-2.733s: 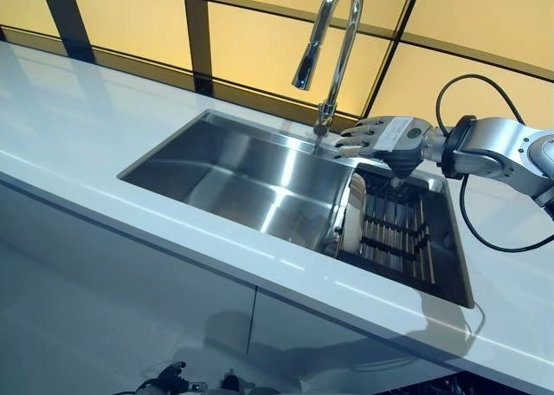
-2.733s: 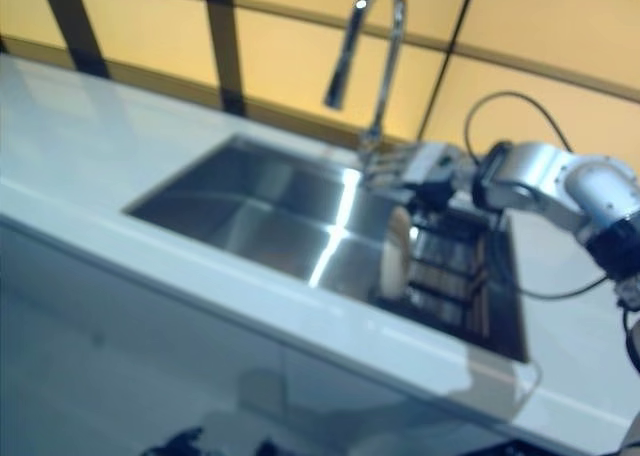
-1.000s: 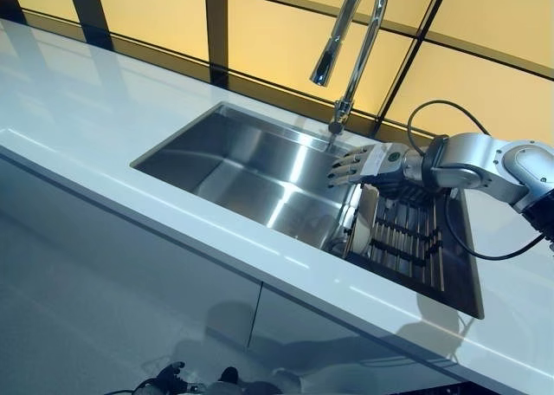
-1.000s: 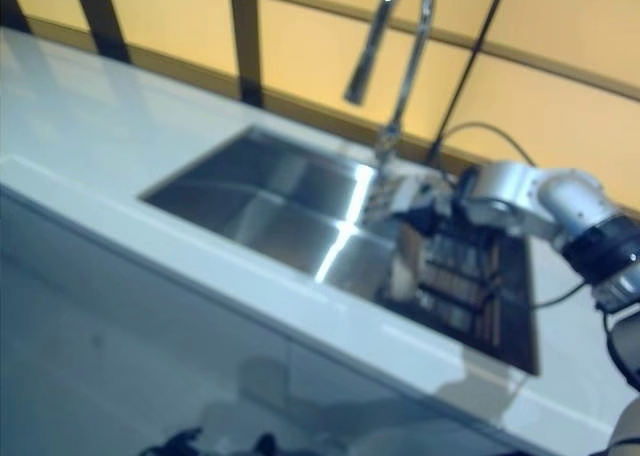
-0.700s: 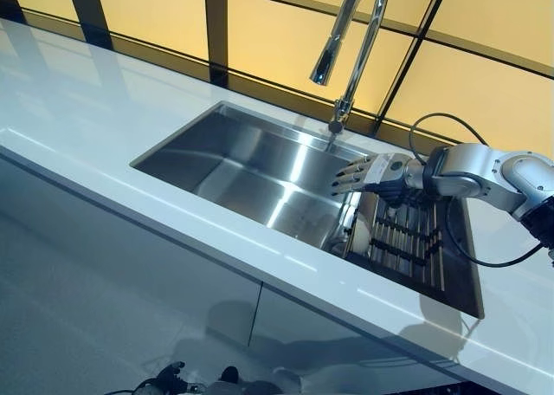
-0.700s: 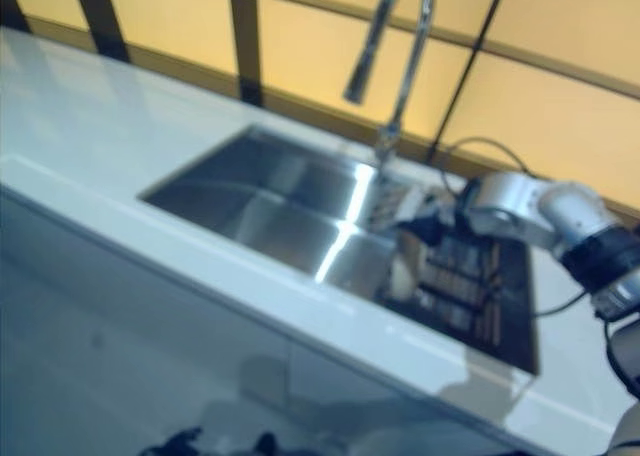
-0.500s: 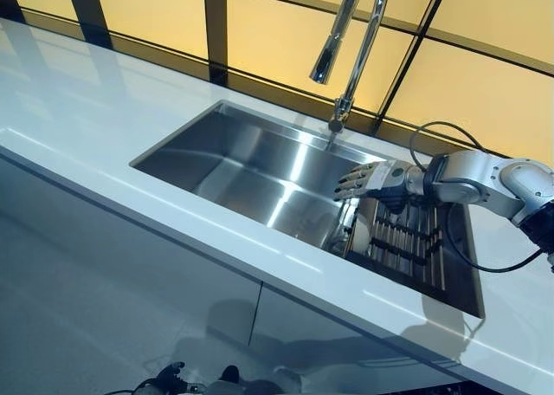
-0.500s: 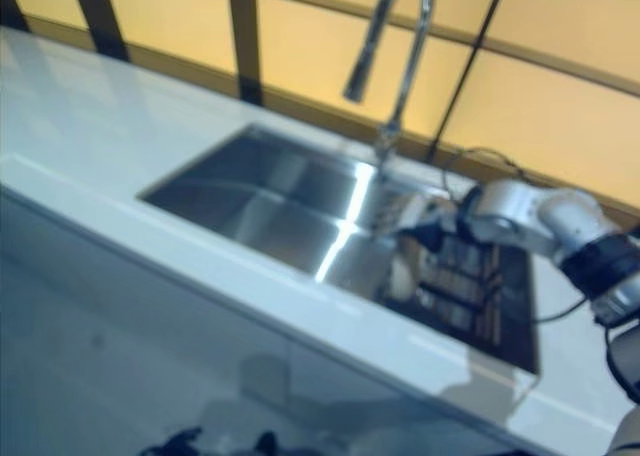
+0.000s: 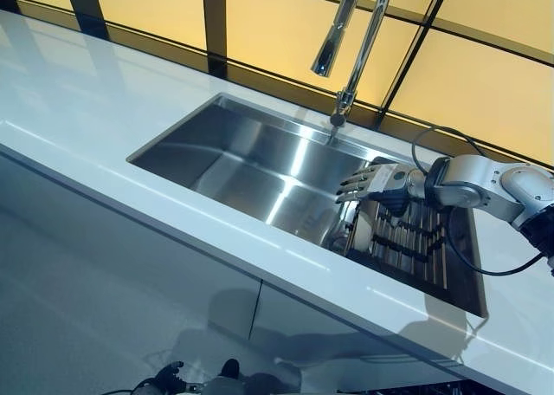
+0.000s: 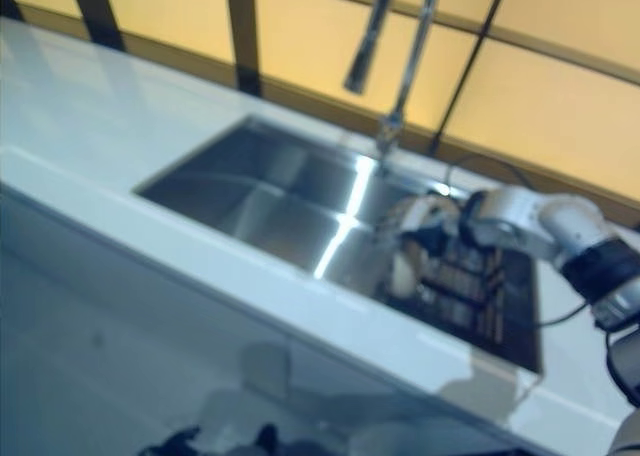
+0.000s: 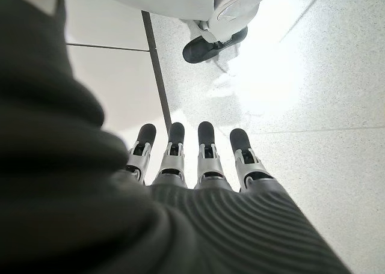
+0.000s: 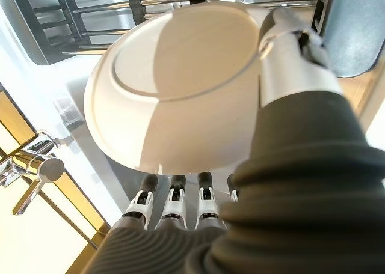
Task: Take plates into dishwasher
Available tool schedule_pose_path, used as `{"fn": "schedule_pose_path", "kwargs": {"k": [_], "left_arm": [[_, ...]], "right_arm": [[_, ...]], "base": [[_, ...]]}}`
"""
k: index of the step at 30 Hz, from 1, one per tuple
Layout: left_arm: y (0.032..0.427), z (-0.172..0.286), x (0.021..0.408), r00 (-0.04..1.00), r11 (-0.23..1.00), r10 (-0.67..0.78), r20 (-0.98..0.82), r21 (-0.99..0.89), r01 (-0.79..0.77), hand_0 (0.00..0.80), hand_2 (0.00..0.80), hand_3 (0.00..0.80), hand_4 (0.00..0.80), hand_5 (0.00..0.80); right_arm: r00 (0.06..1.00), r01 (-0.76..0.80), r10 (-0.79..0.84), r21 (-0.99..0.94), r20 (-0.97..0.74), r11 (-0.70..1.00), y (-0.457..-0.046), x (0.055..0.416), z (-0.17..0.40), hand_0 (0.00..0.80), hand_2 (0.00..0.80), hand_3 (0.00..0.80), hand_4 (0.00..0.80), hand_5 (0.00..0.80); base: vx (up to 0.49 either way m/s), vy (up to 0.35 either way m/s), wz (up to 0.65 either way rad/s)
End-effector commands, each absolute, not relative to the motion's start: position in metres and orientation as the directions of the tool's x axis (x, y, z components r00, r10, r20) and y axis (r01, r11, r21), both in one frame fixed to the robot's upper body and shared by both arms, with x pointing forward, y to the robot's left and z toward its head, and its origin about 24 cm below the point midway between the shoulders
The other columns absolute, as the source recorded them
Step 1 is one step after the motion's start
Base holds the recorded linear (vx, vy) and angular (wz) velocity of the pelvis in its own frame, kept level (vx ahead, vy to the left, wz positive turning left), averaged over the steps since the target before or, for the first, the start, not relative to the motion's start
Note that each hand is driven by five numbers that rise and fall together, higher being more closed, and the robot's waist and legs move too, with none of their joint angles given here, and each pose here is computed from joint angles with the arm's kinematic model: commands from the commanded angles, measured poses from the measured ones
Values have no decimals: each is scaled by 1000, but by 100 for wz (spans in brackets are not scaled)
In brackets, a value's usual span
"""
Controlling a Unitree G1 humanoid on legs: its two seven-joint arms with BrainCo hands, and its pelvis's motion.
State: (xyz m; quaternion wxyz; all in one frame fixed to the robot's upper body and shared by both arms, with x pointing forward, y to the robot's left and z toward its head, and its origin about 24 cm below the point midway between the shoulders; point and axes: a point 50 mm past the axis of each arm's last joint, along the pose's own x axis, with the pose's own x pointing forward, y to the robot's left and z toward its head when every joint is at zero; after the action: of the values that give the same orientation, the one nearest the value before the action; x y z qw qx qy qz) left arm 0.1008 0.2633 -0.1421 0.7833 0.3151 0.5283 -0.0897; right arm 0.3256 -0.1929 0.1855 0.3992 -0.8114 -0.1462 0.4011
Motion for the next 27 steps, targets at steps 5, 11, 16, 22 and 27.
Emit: {"fn": "schedule_pose_path", "kwargs": {"k": [5, 11, 16, 22, 27], "left_arm": [[262, -135, 121, 490, 740, 166, -856, 437, 512, 0, 0, 0, 0, 0], [262, -136, 121, 489, 740, 168, -856, 437, 511, 0, 0, 0, 0, 0], [262, -135, 121, 490, 742, 166, -856, 436, 510, 0, 0, 0, 0, 0], [262, -135, 123, 493, 741, 168, -854, 439, 508, 0, 0, 0, 0, 0], [263, -135, 123, 495, 740, 166, -853, 440, 509, 0, 0, 0, 0, 0]], "right_arm": [[711, -49, 546, -806, -443, -590, -209, 328, 205, 0, 0, 0, 0, 0], [715, -36, 552, -812, -428, -583, -208, 328, 207, 141, 141, 141, 141, 141], [718, -34, 554, -815, -422, -578, -209, 328, 208, 402, 402, 402, 402, 402], [720, -35, 554, -820, -417, -571, -210, 328, 207, 800, 800, 800, 800, 800], [722, -37, 554, -822, -415, -568, -210, 328, 206, 800, 800, 800, 800, 800]], "base": [[0, 0, 0], [0, 0, 0], [0, 0, 0], [0, 0, 0], [0, 0, 0]]}}
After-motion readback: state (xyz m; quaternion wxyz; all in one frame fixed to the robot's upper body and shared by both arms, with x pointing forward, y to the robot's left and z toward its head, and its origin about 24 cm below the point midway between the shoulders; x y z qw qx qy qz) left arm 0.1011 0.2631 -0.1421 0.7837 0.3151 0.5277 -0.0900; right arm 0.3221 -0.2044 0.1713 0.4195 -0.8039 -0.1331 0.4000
